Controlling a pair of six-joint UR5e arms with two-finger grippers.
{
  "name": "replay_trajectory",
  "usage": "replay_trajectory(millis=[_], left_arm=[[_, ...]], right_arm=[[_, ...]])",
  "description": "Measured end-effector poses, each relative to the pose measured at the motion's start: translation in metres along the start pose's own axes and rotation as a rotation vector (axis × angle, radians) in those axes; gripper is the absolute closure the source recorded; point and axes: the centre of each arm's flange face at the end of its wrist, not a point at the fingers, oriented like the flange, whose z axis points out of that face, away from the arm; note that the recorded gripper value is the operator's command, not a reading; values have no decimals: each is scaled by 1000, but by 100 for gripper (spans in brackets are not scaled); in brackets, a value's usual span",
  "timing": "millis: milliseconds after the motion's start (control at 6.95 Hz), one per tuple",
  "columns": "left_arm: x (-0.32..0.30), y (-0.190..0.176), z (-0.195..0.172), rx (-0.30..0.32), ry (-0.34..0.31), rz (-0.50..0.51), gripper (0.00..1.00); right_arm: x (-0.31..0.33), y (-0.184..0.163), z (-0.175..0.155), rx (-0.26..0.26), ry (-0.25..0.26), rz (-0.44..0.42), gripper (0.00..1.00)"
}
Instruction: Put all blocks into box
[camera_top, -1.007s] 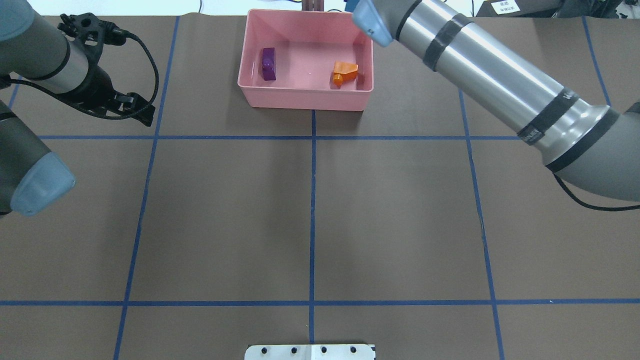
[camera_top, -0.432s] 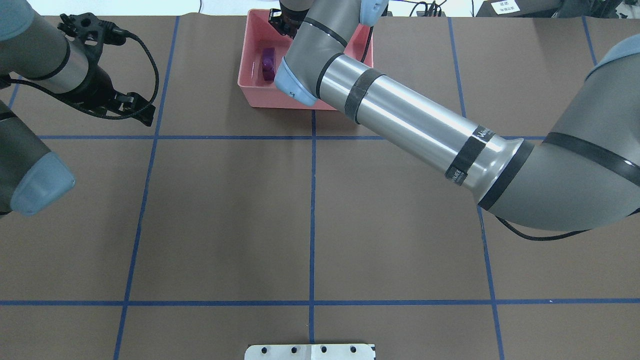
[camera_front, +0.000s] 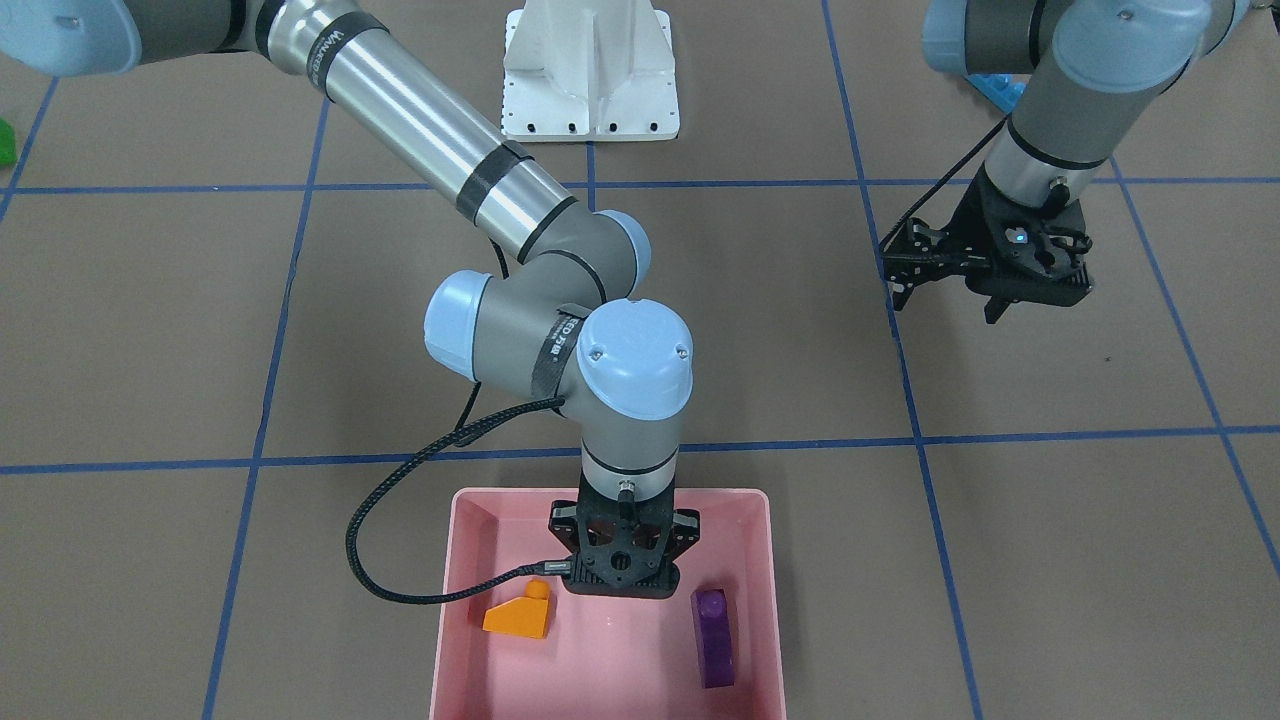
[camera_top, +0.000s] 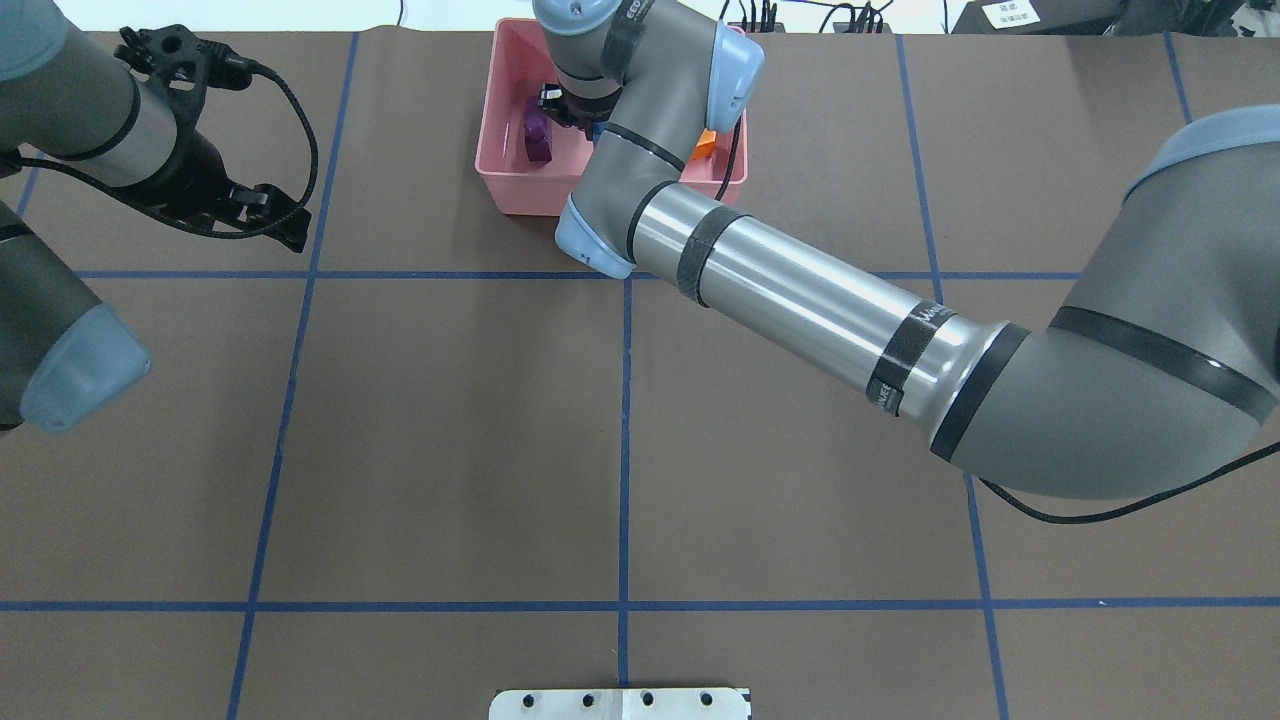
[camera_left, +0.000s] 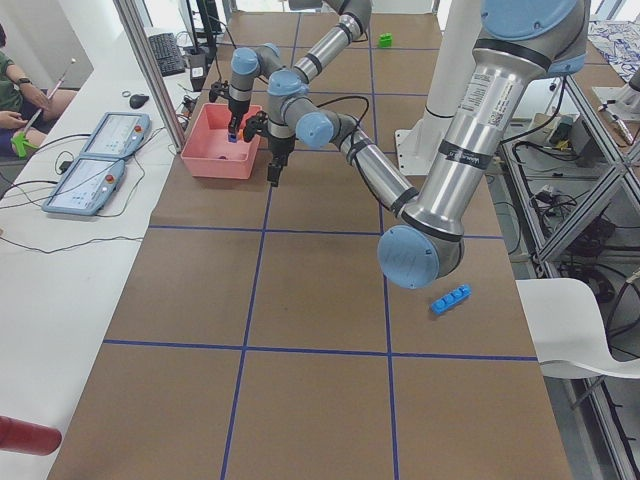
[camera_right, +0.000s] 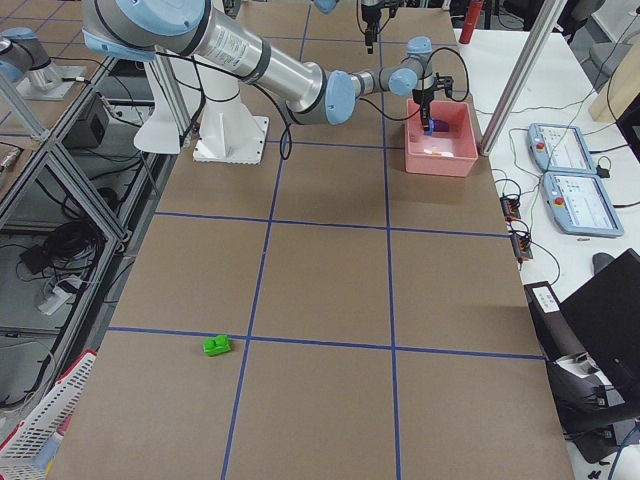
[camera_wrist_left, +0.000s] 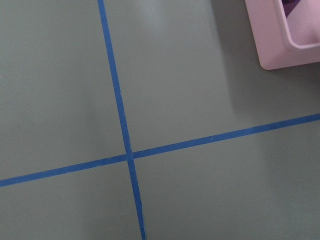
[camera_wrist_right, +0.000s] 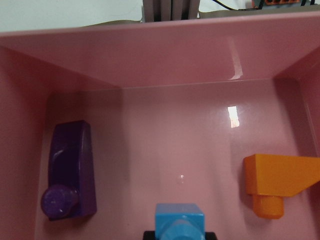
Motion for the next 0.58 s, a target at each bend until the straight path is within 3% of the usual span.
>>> replay_trajectory(millis=[144, 288, 432, 576], left_arm=[[0, 0, 0, 0, 0, 0, 0], [0, 0, 0, 0, 0, 0, 0], [0, 0, 0, 0, -1, -1, 0], [-1, 0, 0, 0, -1, -1, 0]], right_arm=[[-1, 7, 7, 6, -1, -8, 59], [-1, 10, 10, 7, -2, -11, 9], [0, 10, 12, 7, -2, -11, 2], [0, 11, 12, 7, -2, -12, 1]])
